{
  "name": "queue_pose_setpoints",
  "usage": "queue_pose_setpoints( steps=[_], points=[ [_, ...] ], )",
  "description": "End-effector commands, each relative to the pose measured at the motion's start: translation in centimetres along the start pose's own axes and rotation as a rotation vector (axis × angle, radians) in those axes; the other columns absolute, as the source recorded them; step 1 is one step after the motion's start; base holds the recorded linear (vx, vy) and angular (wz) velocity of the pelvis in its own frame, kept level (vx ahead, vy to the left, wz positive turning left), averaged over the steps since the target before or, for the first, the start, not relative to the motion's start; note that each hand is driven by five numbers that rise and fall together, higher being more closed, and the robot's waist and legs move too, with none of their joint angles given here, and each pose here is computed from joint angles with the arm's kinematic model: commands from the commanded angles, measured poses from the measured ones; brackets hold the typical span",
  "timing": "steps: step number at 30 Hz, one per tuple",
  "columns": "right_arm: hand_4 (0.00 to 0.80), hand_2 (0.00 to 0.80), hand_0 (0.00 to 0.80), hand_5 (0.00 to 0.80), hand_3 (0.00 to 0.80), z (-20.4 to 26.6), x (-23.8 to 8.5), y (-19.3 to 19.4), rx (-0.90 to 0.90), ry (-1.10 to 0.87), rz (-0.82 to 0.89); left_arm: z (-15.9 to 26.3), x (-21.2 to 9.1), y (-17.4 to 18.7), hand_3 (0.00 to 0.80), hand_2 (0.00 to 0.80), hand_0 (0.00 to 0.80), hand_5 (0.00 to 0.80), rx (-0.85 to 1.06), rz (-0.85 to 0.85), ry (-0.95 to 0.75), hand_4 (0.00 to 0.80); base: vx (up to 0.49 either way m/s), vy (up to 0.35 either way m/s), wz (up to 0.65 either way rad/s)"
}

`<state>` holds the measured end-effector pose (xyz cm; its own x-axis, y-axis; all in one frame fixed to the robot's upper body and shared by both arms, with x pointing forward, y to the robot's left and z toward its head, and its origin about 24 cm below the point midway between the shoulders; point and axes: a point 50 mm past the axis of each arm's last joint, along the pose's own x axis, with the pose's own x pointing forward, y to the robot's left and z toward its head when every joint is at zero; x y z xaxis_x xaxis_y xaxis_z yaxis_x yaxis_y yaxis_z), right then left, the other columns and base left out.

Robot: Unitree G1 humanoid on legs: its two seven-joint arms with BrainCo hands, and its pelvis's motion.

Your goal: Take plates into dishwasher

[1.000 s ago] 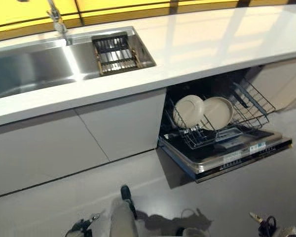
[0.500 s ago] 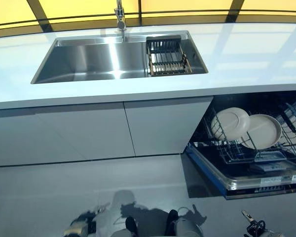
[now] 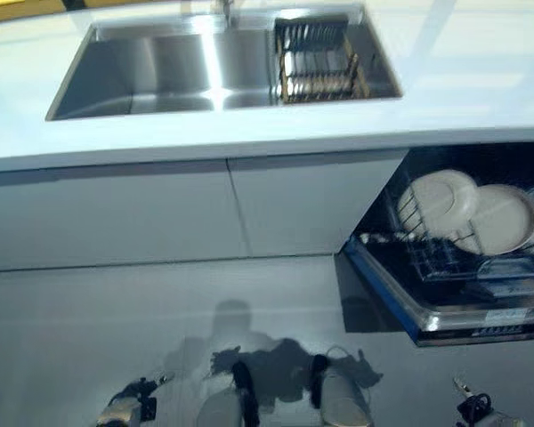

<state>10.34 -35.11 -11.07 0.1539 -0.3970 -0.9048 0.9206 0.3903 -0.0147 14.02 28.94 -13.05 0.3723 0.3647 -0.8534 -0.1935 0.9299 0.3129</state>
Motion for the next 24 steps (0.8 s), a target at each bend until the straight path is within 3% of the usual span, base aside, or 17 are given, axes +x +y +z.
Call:
queue_pose_setpoints(
  steps=[1, 10, 24],
  points=[
    [0.000, 0.000, 0.000, 0.000, 0.000, -0.4, 0.0, 0.8, 0.047, 0.018, -0.003, -1.5, -0.1, 0.5, 0.000, 0.000, 0.000, 0.000, -0.072, 0.049, 0.060, 0.000, -0.136, -0.193, -0.37],
    [0.000, 0.000, 0.000, 0.000, 0.000, 0.8, -0.1, 0.0, 0.107, -0.018, 0.001, 2.1, 0.0, -1.6, 0.000, 0.000, 0.000, 0.000, -0.030, -0.035, -0.067, 0.000, -0.125, -0.081, -0.22],
    [0.000, 0.000, 0.000, 0.000, 0.000, 4.5, -1.0, 1.6, 0.222, -0.104, 0.031, 1.6, -0.1, -2.5, 0.000, 0.000, 0.000, 0.000, -0.018, -0.074, -0.065, 0.000, -0.059, 0.015, -0.11]
  ],
)
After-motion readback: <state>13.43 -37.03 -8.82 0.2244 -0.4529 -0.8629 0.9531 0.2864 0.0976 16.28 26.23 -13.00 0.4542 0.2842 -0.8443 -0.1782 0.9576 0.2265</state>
